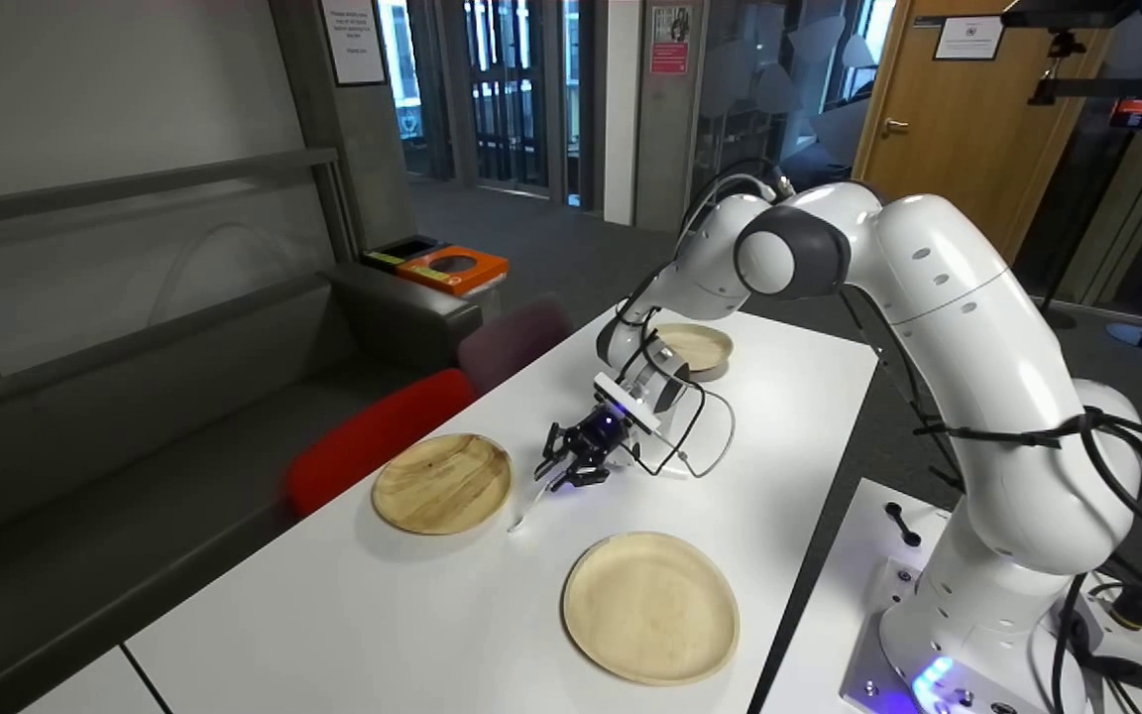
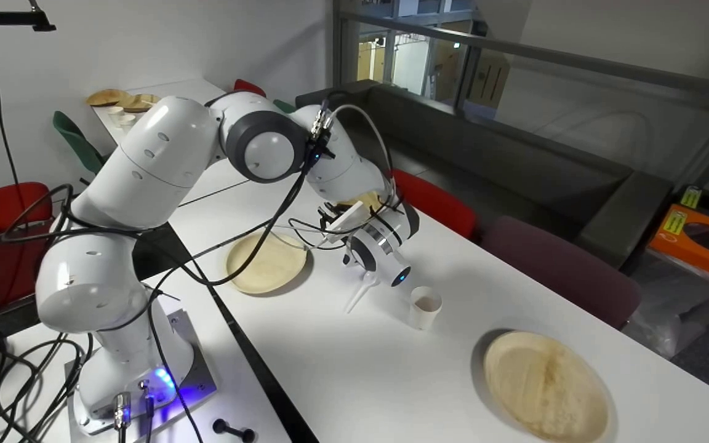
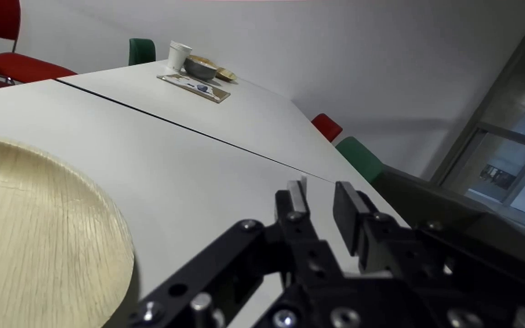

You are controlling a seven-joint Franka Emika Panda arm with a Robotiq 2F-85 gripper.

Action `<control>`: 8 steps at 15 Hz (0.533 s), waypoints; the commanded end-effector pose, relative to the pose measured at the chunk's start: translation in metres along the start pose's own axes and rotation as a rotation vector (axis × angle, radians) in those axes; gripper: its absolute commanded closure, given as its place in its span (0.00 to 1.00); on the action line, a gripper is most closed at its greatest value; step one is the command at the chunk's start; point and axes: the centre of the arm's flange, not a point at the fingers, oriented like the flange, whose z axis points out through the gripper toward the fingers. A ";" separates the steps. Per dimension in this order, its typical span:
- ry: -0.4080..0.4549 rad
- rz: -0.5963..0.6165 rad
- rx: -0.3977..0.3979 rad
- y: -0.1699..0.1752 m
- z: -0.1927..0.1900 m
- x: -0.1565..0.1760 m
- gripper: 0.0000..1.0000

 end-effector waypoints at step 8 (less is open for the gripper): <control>0.332 -0.174 -0.156 -0.095 -0.087 -0.128 0.00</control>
